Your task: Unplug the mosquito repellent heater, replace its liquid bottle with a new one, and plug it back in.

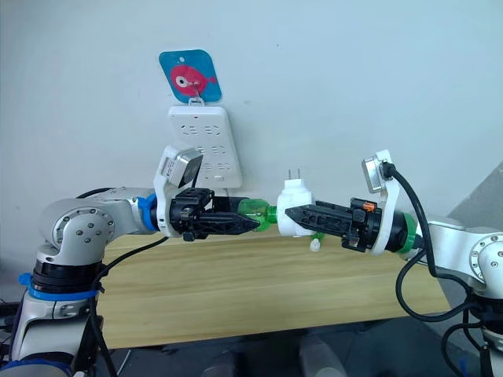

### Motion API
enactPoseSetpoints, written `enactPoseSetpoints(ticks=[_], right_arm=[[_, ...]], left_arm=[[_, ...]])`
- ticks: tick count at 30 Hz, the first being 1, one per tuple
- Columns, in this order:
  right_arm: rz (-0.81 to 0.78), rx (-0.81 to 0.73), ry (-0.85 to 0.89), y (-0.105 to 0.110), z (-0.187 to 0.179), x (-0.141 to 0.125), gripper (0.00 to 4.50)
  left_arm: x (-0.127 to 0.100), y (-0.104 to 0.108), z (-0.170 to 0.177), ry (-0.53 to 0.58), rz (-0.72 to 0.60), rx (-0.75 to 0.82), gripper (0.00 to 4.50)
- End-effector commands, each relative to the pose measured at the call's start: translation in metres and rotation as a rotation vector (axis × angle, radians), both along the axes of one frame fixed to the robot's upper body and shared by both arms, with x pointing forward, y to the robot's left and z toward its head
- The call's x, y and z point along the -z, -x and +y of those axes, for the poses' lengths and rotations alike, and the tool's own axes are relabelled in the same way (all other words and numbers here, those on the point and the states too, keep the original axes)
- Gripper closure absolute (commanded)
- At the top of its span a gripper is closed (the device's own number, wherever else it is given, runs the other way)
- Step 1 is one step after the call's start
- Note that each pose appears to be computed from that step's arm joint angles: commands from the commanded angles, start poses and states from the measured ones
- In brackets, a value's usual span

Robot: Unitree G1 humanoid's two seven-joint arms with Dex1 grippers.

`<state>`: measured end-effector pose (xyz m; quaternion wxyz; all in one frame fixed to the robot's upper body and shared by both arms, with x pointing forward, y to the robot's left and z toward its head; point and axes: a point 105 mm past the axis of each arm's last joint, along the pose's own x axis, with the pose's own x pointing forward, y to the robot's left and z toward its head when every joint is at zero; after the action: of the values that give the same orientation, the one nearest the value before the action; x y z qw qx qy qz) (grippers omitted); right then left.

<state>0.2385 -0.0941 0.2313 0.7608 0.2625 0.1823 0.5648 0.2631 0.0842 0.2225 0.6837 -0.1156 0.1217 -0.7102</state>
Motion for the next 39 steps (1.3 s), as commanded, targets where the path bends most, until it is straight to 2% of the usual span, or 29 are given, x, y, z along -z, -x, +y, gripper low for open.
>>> enactPoseSetpoints(ticks=[1,16,20,21,27,33,39], right_arm=[[-0.035,-0.028,-0.005,0.006,0.005,-0.008,1.41],[-0.04,-0.118,0.064,0.008,0.019,-0.004,1.41],[-0.037,-0.12,0.094,0.007,0.016,-0.003,0.05],[-0.034,-0.122,0.098,0.007,0.015,-0.003,0.0],[-0.029,-0.131,0.124,0.009,0.012,-0.003,0.0],[-0.057,-0.181,0.175,0.023,0.011,0.0,0.0],[-0.266,-0.269,0.424,0.051,0.01,0.03,0.0]], left_arm=[[-0.011,0.006,-0.006,0.022,-0.07,0.029,2.1],[-0.009,0.01,-0.02,0.063,-0.087,0.058,2.1],[-0.005,0.009,-0.02,0.066,-0.098,0.04,2.1],[-0.005,0.008,-0.02,0.074,-0.098,0.032,2.1],[-0.006,-0.001,-0.023,0.121,-0.097,-0.023,2.1],[-0.008,-0.01,-0.025,0.173,-0.088,-0.089,2.1],[-0.011,-0.023,-0.024,0.209,-0.076,-0.155,2.1]])
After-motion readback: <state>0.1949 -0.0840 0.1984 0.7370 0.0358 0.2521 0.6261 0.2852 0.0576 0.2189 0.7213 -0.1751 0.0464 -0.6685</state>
